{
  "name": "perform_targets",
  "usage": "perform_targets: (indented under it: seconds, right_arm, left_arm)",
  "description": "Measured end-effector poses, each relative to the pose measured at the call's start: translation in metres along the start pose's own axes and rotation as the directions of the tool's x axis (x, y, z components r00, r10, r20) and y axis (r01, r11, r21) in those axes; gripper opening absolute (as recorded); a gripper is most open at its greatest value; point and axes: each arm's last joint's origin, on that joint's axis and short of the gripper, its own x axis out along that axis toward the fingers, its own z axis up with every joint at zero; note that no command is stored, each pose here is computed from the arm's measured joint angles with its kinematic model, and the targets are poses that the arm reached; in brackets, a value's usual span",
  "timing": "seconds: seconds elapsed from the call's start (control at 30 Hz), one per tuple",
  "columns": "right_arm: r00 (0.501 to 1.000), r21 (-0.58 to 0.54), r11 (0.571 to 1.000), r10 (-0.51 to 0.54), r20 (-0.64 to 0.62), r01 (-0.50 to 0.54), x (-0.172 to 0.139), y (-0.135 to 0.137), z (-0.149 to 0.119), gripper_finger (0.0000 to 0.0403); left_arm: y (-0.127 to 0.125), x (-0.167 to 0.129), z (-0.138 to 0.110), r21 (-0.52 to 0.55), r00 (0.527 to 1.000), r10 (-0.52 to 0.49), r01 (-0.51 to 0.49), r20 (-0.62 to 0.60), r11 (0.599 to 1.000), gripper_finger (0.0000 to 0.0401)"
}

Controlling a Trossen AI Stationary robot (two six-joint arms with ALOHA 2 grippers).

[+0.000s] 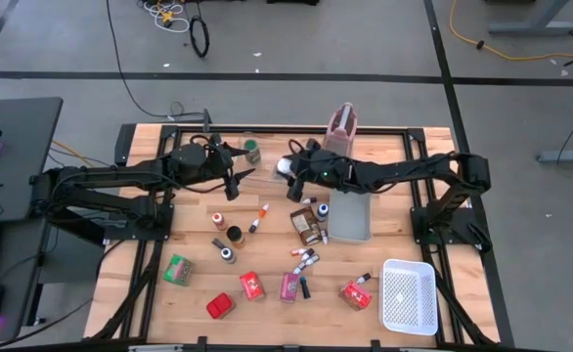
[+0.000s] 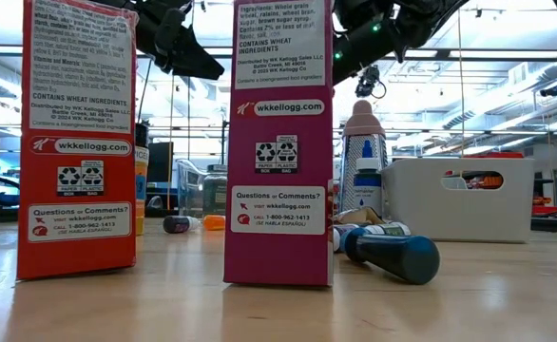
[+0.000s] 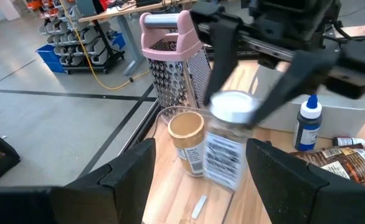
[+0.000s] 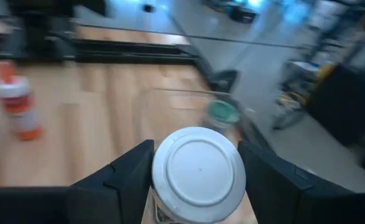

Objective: Pick & Place Kitchen Items
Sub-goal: Put the white seasoning bottle into the transparent bin

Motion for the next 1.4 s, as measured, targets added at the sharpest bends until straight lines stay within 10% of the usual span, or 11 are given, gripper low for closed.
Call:
perform_targets:
  seconds: [0.47,1.4]
  right_arm:
    - [0.933,0.055,0.994,-0.072,-0.353,0.097,-0.002,-0.015,-0.037,0.0228]
    - [0.931,0.133,0.99,0.014,-0.364,0.038,0.03,-0.035,-0.061,0.0262]
  left_arm:
    - [0.0,0.0,0.0,0.001,1.0,-0.001,0.001,-0.002,1.0,0.0261]
    - [0.0,0.0,0.0,0.004,1.0,-0.001,0.001,-0.003,1.0,0.0261]
